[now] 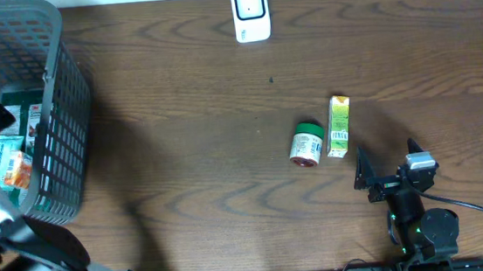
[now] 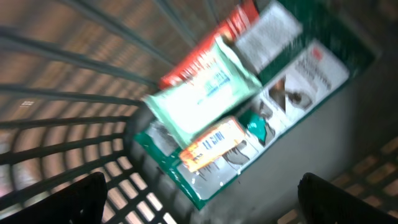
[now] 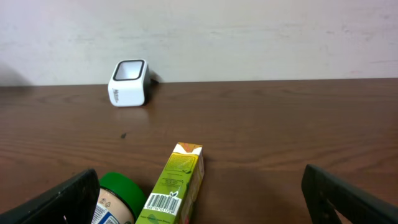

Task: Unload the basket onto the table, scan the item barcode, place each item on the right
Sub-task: 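Move the left gripper back into the grey basket, then grasp the small orange-and-white box in the basket with the left gripper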

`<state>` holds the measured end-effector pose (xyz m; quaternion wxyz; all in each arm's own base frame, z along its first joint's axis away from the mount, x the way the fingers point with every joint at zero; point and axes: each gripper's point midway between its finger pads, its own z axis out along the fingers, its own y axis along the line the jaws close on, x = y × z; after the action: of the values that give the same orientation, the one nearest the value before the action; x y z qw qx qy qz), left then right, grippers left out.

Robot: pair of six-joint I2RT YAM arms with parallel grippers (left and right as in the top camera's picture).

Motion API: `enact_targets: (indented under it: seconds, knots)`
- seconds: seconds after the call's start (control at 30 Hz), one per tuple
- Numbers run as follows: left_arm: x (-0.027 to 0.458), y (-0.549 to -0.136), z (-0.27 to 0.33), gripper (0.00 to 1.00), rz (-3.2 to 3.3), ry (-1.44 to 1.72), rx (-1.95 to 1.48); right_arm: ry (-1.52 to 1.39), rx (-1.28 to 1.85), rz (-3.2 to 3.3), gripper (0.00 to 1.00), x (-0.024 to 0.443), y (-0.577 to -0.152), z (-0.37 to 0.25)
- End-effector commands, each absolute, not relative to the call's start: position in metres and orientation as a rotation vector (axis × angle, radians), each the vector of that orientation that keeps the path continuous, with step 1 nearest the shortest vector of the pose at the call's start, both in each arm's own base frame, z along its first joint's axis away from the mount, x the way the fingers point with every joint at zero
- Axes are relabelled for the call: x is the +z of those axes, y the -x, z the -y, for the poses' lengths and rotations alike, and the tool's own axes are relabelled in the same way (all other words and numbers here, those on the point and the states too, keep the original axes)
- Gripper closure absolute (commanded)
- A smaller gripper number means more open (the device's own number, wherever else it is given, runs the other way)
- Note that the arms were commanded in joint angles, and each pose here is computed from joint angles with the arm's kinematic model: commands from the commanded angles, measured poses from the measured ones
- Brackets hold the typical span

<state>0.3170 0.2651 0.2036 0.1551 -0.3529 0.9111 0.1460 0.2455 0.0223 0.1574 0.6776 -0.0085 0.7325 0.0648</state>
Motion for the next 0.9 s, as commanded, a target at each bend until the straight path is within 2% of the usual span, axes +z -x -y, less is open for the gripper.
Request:
enact_targets:
  seconds: [0.0,0.07,0.2,0.27,0.57,0.87]
  knots:
    - [0.173,-0.326,-0.256,0.02,-2.73,0.872,0.205,0.017,0.164,-1.648,0.01,0.157,-0.245,-0.025]
    - [0.162,-0.323,-0.259,0.0,-2.763,0.872,0.18,0.017,0.164,-1.648,0.01,0.157,-0.245,-0.025]
    - [0.146,-0.316,-0.266,0.13,-2.808,0.896,0.164,0.017,0.164,-1.648,0.01,0.157,-0.245,-0.025]
    - [0.135,-0.309,-0.27,0.16,-2.829,0.92,0.152,0.017,0.164,-1.648,0.01,0.157,-0.245,-0.025]
    - [0.098,-0.292,-0.266,0.16,-2.869,0.986,0.061,0.017,0.164,-1.648,0.01,0.157,-0.245,-0.025]
    - [0.093,-0.299,-0.272,0.17,-2.858,0.908,0.088,0.017,0.164,-1.648,0.01,0.157,-0.245,-0.025]
